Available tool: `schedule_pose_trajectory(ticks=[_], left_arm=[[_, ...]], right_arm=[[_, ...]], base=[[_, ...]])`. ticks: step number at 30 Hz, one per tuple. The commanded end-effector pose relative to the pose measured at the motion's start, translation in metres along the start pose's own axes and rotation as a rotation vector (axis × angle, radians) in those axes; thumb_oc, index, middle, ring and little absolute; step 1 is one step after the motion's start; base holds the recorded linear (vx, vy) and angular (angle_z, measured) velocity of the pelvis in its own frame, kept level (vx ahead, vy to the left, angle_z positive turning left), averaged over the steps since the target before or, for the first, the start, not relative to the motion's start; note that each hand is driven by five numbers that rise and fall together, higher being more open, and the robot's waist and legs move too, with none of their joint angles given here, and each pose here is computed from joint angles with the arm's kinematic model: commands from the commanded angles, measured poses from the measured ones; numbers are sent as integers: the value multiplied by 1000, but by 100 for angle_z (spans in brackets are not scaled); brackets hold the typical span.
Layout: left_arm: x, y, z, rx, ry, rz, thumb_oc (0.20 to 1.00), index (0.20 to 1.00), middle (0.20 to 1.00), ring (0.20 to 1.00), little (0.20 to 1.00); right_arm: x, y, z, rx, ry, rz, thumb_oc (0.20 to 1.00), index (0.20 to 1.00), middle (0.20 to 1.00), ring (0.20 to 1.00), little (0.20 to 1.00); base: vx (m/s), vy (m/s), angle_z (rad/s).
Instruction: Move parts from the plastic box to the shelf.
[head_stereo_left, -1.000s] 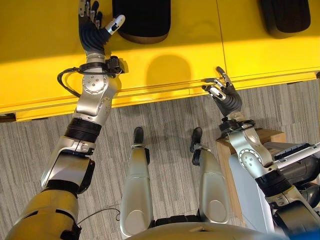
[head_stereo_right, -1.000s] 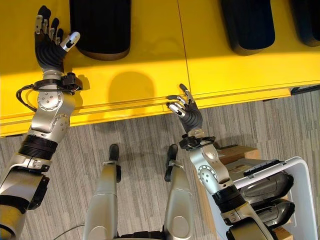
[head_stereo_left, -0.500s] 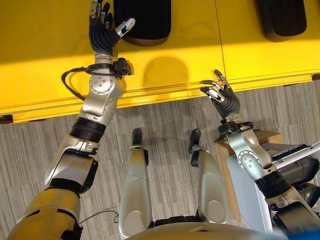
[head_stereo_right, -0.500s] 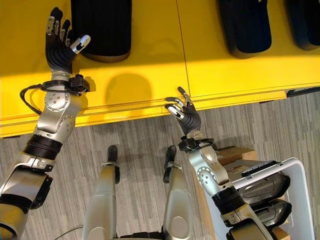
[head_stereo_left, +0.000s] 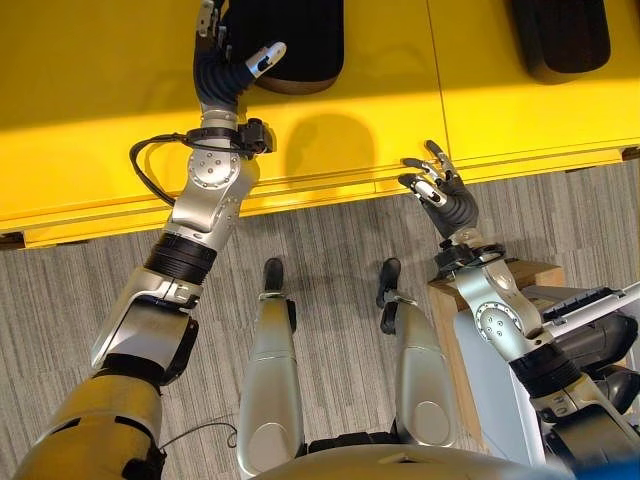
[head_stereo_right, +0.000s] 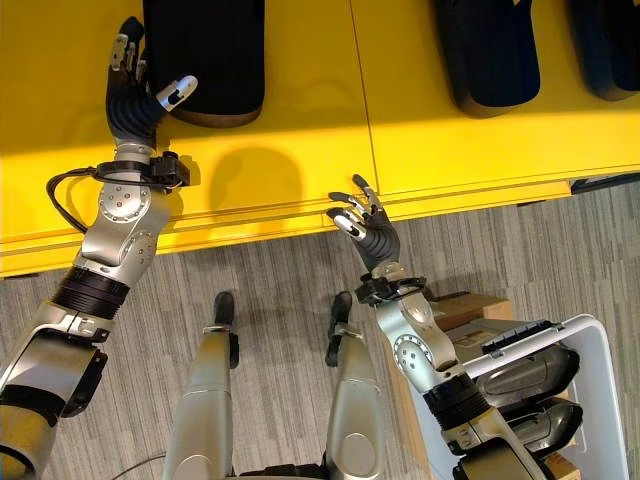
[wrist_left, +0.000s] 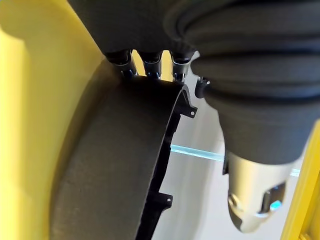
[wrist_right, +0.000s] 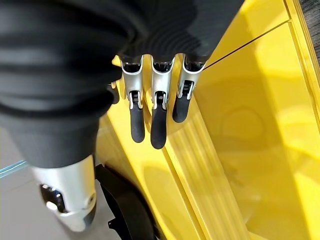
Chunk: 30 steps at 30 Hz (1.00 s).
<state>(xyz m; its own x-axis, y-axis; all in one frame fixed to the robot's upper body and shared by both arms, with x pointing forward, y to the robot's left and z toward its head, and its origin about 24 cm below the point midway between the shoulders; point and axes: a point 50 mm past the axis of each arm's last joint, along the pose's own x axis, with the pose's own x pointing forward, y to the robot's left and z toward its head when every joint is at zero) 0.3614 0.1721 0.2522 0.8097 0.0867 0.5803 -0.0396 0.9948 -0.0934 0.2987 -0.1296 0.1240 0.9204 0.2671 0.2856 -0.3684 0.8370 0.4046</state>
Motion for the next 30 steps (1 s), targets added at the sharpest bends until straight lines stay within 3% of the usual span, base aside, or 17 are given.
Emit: schedule_pose_trajectory(ticks=[1, 24, 30], left_arm=[[-17, -51, -27, -32, 121, -206, 1000, 1000, 1000, 1000, 1000], [-22, -73, -29, -53, 134, -278, 1000, 1000, 1000, 1000, 1000], [-24, -66, -32, -75, 147, -245, 1000, 1000, 1000, 1000, 1000]], right_arm=[[-2, 9, 29, 8, -129, 70, 1000, 1000, 1000, 1000, 1000], [-5, 12, 32, 8, -138, 99, 1000, 1000, 1000, 1000, 1000], [-7, 12, 31, 11, -136, 95, 1000, 1000, 1000, 1000, 1000]], base=[[0, 0, 0], [0, 0, 0], [7, -6, -3]])
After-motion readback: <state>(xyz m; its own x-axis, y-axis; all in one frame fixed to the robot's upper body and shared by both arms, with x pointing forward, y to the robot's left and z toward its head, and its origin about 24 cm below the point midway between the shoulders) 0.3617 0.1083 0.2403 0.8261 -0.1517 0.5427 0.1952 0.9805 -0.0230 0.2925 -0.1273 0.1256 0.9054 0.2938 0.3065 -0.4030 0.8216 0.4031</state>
